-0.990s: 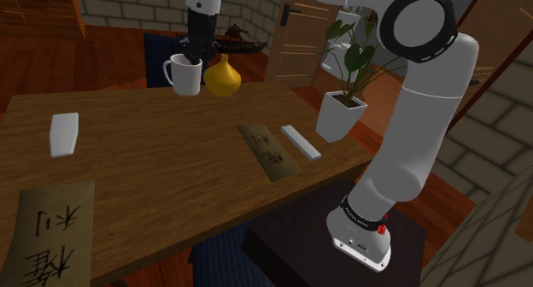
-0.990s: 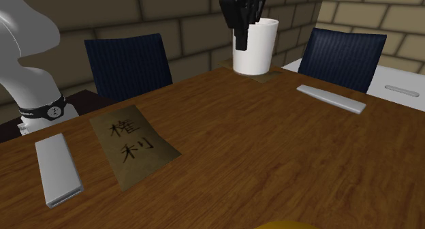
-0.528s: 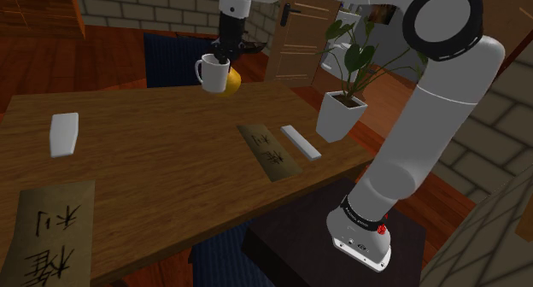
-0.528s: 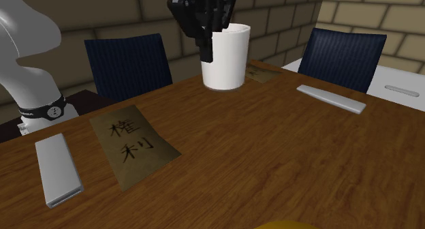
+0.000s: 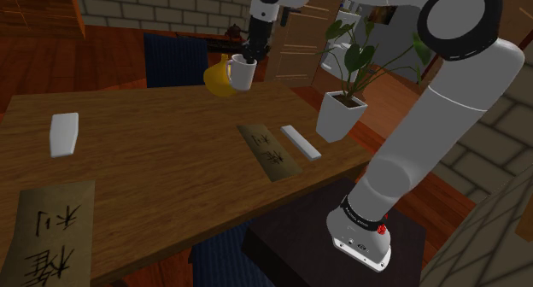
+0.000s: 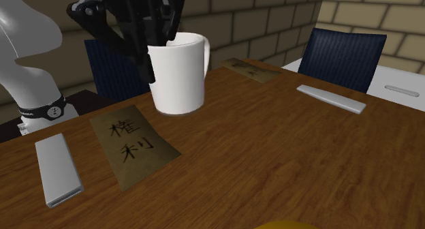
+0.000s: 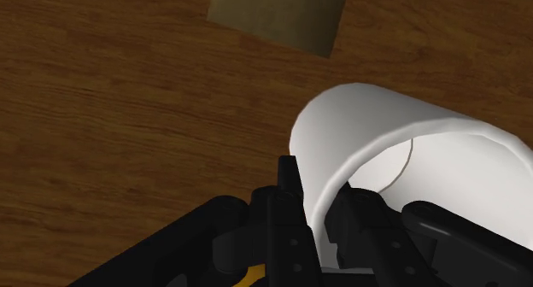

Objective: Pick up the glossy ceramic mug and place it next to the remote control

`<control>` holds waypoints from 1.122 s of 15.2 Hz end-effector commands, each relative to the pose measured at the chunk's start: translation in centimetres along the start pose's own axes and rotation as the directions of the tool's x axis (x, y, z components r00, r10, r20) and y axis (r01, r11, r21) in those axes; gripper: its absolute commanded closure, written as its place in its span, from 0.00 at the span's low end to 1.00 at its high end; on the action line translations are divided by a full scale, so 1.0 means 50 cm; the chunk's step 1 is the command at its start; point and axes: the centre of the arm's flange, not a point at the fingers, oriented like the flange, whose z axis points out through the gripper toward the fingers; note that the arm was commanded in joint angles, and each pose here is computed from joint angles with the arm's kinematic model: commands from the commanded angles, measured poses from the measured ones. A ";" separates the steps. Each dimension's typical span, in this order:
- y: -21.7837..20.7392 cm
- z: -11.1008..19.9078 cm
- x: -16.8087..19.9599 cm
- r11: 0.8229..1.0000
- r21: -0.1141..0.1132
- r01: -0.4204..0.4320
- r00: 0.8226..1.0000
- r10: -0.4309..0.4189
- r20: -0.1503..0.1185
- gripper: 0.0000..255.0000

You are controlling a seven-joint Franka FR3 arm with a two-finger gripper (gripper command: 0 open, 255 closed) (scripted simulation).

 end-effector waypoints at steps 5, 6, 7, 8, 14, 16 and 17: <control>0.153 -0.010 -0.030 1.000 0.000 0.002 1.000 -0.002 0.000 1.00; 0.179 -0.011 -0.035 1.000 0.000 0.002 1.000 -0.002 0.000 1.00; 0.205 -0.012 -0.039 1.000 0.000 0.002 1.000 -0.002 0.000 1.00; 0.231 -0.014 -0.044 1.000 0.000 0.002 1.000 -0.002 0.000 1.00; 0.387 -0.023 -0.071 1.000 0.000 0.002 1.000 -0.002 0.000 1.00; 0.433 -0.025 -0.079 1.000 0.000 0.002 1.000 -0.002 0.000 1.00; 0.434 -0.015 -0.079 1.000 0.000 0.002 1.000 -0.002 0.000 1.00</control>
